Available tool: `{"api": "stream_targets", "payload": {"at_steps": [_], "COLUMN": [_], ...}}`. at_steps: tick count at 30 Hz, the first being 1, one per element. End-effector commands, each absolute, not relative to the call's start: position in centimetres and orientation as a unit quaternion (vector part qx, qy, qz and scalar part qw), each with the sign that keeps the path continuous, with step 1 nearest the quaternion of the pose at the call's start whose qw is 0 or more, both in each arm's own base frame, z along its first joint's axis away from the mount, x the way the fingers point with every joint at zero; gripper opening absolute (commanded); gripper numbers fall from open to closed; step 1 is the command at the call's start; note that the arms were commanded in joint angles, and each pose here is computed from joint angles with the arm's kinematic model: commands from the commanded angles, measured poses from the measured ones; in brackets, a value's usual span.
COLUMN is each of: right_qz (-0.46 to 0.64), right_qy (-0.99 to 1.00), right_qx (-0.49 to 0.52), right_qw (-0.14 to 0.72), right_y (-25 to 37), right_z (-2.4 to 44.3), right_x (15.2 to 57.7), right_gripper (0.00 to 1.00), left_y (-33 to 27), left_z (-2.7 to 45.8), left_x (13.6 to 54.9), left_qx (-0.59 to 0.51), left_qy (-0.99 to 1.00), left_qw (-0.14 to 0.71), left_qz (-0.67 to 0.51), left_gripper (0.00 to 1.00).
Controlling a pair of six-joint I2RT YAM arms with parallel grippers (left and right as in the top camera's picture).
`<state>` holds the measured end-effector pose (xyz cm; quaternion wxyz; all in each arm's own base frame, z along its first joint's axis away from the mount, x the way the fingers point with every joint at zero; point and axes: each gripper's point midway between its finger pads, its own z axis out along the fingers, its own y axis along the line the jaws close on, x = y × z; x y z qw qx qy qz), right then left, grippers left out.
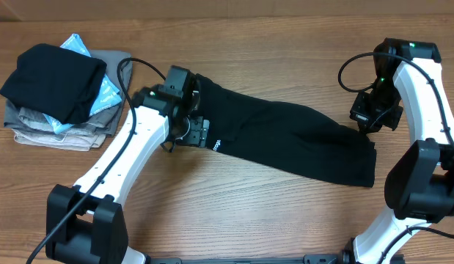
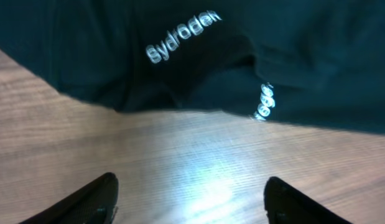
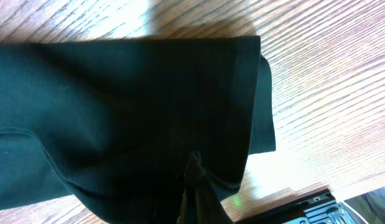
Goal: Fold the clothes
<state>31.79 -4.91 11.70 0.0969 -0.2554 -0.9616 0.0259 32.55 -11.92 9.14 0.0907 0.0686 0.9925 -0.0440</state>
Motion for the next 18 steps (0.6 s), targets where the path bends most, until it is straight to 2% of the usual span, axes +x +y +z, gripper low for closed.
{"api": "stream_targets", "payload": {"at_steps": [1, 10, 18], "right_qz": [0.021, 0.021, 0.021], "right_qy": [-0.962, -0.963, -0.963], "right_qx": [-0.259, -0.259, -0.259], "right_qw": [0.080, 0.077, 0.076], "right_y": [-4.9, -4.9, -4.9], "right_z": [12.5, 12.5, 12.5], "right_x": [31.9, 32.1, 32.1], "right_gripper": [0.04, 0.04, 0.04], "left_y": [-10.7, -12.2, -13.6], "left_z": [7.8, 6.1, 6.1], "left_x": [33.2, 34.7, 35.7], "left_qx": [0.089, 0.122, 0.140], "left_qy": [0.989, 0.978, 0.968], "left_qw": [0.114, 0.167, 0.206], "left_qz": [-0.003, -0.013, -0.006], "left_gripper": [0.76, 0.75, 0.69]}}
